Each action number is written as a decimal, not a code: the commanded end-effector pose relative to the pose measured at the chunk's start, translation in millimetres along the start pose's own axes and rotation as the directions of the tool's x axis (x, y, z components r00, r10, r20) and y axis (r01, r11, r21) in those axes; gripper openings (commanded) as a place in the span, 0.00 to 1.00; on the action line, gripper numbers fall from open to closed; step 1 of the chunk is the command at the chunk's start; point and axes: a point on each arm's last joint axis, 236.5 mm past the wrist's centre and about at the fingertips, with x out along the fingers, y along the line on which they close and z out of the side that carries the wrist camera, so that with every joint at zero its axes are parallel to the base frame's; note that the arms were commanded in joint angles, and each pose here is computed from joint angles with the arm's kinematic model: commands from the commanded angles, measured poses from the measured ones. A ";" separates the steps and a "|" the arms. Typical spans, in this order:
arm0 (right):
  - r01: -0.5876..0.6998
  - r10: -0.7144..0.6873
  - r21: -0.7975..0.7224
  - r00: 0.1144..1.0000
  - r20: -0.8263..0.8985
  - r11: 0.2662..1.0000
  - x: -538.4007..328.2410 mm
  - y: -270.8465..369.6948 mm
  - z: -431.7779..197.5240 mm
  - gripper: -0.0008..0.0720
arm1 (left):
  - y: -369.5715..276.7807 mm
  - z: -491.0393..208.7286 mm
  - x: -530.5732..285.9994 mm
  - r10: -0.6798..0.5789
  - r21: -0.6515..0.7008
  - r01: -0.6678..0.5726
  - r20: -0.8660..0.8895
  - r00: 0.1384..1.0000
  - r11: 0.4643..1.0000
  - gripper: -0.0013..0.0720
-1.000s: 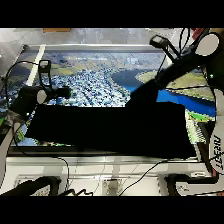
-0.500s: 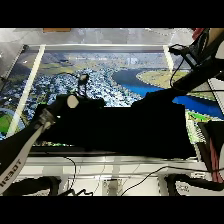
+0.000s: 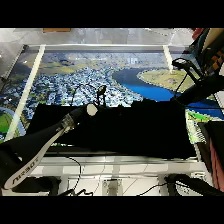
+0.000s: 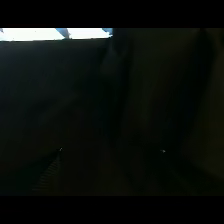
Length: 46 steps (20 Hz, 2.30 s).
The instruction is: Fold the clothes and pants, and hang the long-sleeved shirts on hangers.
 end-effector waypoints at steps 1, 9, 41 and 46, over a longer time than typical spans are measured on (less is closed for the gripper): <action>0.046 -0.049 0.029 0.993 0.103 0.999 -1.0 -10.4 21.8 0.88 | -13.1 5.2 16.0 -0.027 -0.007 0.027 0.010 1.000 1.000 0.96; 0.049 -0.052 0.029 0.992 0.113 0.998 -1.3 -11.3 24.2 0.88 | -44.8 26.7 73.6 -0.090 0.213 0.109 -0.098 0.991 0.971 0.96; 0.052 -0.055 0.028 0.991 0.118 0.998 -1.5 -11.9 25.3 0.88 | -66.8 125.3 56.2 -0.149 0.390 0.054 0.217 0.965 0.919 0.03; 0.106 -0.108 0.020 0.968 0.225 0.994 -6.8 -24.5 50.6 0.86 | -79.3 218.1 -55.4 -0.192 0.603 -0.134 0.444 0.875 0.786 0.03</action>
